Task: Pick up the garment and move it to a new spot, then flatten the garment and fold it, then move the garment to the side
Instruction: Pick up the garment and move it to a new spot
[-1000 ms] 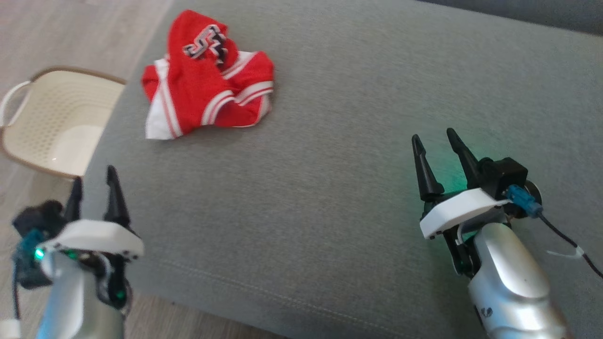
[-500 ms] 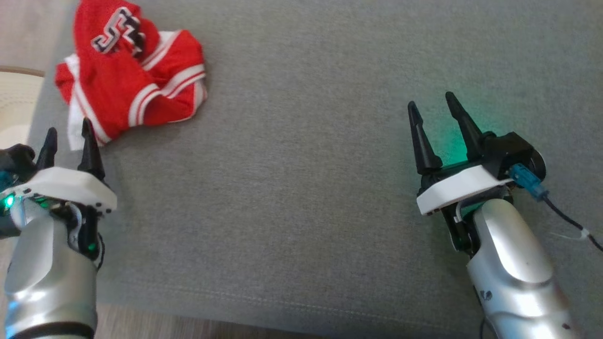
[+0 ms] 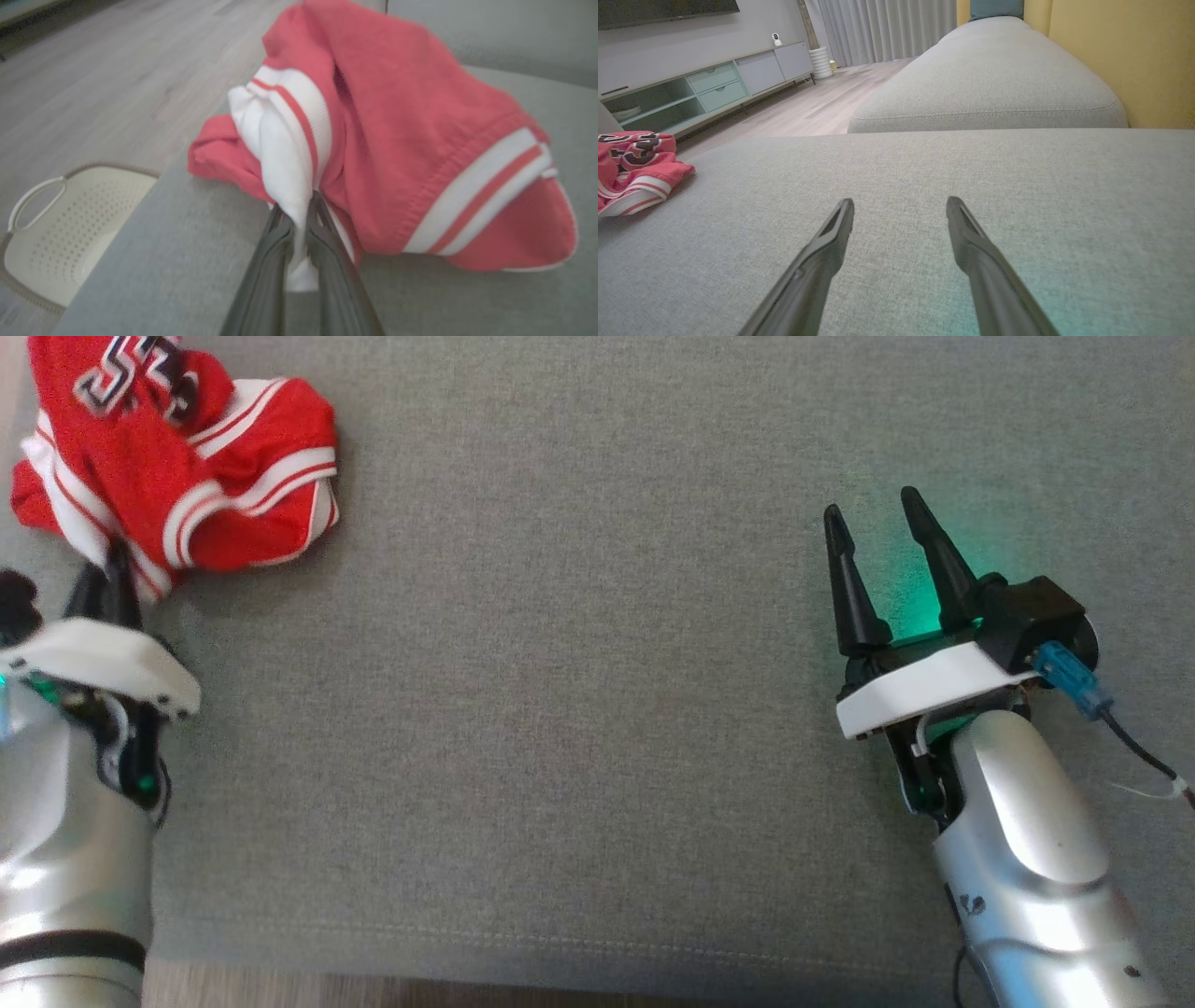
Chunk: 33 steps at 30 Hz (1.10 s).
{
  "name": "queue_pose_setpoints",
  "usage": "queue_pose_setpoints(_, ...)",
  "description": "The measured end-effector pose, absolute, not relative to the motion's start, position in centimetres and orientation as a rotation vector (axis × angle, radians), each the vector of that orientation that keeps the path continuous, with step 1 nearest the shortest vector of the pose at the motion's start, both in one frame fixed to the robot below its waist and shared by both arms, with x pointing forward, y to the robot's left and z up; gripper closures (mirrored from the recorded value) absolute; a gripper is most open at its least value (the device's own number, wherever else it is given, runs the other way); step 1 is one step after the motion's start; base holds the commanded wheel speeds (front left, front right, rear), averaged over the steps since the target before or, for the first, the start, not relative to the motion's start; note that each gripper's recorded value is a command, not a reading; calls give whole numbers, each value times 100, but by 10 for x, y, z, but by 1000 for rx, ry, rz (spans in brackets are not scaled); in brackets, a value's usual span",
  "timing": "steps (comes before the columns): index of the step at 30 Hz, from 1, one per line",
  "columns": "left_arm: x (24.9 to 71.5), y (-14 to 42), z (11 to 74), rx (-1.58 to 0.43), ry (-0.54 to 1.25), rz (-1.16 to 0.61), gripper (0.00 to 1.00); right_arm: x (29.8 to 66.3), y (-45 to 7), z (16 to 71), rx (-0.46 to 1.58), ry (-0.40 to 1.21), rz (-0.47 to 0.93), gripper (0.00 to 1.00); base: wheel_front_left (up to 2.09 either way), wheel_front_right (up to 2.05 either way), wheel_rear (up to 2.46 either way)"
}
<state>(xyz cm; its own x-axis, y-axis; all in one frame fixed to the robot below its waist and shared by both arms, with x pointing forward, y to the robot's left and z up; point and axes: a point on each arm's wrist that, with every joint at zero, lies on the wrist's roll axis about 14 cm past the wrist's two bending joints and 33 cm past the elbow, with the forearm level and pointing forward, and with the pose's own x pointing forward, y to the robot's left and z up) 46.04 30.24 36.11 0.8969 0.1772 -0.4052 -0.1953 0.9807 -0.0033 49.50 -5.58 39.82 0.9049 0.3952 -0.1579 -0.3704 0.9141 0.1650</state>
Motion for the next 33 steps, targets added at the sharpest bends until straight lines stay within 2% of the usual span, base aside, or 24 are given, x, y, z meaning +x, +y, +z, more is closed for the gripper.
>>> queue_pose_setpoints(8, 508, 282, 461, 53, 117, 62, 100, 491, -61, 422, 175, 148, 374, 0, 0, 0, 0)
queue_pose_setpoints(13, 531, 238, 519, 76, -53, -63, 100, 488, -71, 438, 199, 118, 347, 0, 0, 0, 0)
queue_pose_setpoints(16, 543, 194, 544, 53, -132, -172, 100, 480, -88, 443, 208, 111, 305, 0, 0, 0, 0)
queue_pose_setpoints(24, 543, 65, 553, -69, -181, -452, 100, 465, -132, 454, 212, 85, 196, 0, 0, 0, 0)
queue_pose_setpoints(33, 507, -70, 533, -201, -110, -764, 100, 448, -178, 461, 200, 69, 78, 0, 0, 0, 0)
